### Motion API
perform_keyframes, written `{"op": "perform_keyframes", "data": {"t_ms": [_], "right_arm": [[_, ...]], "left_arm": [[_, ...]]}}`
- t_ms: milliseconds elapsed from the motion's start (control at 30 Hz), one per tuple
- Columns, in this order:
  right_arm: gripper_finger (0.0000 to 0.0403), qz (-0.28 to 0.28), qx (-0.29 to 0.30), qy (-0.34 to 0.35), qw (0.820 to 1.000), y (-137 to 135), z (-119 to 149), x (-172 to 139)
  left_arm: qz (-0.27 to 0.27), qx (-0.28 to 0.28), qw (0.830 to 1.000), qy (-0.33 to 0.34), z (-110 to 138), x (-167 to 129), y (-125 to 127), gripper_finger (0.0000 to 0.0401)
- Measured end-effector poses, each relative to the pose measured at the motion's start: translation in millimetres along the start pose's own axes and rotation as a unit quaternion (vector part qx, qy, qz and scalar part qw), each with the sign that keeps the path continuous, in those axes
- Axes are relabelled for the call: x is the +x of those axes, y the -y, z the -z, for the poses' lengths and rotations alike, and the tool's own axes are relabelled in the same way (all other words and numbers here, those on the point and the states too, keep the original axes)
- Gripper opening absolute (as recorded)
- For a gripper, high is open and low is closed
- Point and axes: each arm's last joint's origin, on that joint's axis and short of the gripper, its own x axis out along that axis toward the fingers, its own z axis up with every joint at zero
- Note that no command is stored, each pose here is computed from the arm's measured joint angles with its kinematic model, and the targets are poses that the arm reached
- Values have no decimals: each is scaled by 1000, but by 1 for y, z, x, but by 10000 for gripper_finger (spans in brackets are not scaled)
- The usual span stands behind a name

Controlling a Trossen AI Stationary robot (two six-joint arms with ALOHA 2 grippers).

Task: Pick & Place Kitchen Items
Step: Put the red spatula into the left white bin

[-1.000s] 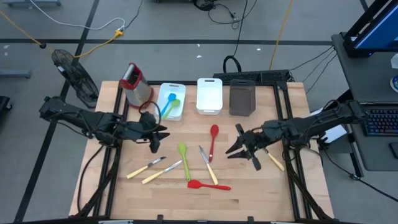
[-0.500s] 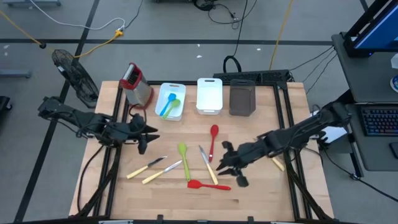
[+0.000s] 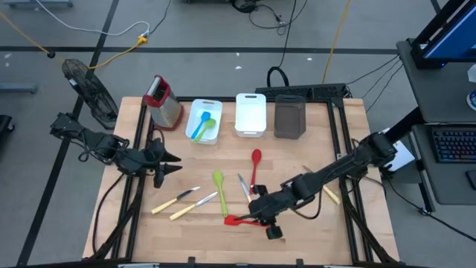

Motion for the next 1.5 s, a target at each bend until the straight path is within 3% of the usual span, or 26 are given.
{"op": "perform_keyframes", "data": {"t_ms": [267, 633, 1033, 1500], "right_arm": [[73, 11, 44, -82, 996, -11, 20, 10], [73, 25, 114, -129, 985, -25, 34, 8], [73, 22, 115, -125, 985, -26, 34, 8], [88, 28, 125, -122, 984, -18, 31, 8]], "left_arm": [[17, 14, 1000, -13, 5, -3, 3, 159], [29, 19, 999, -15, 7, -6, 7, 159], [94, 55, 992, -61, 10, -6, 11, 159], [70, 89, 993, -32, 8, -5, 10, 159]]}}
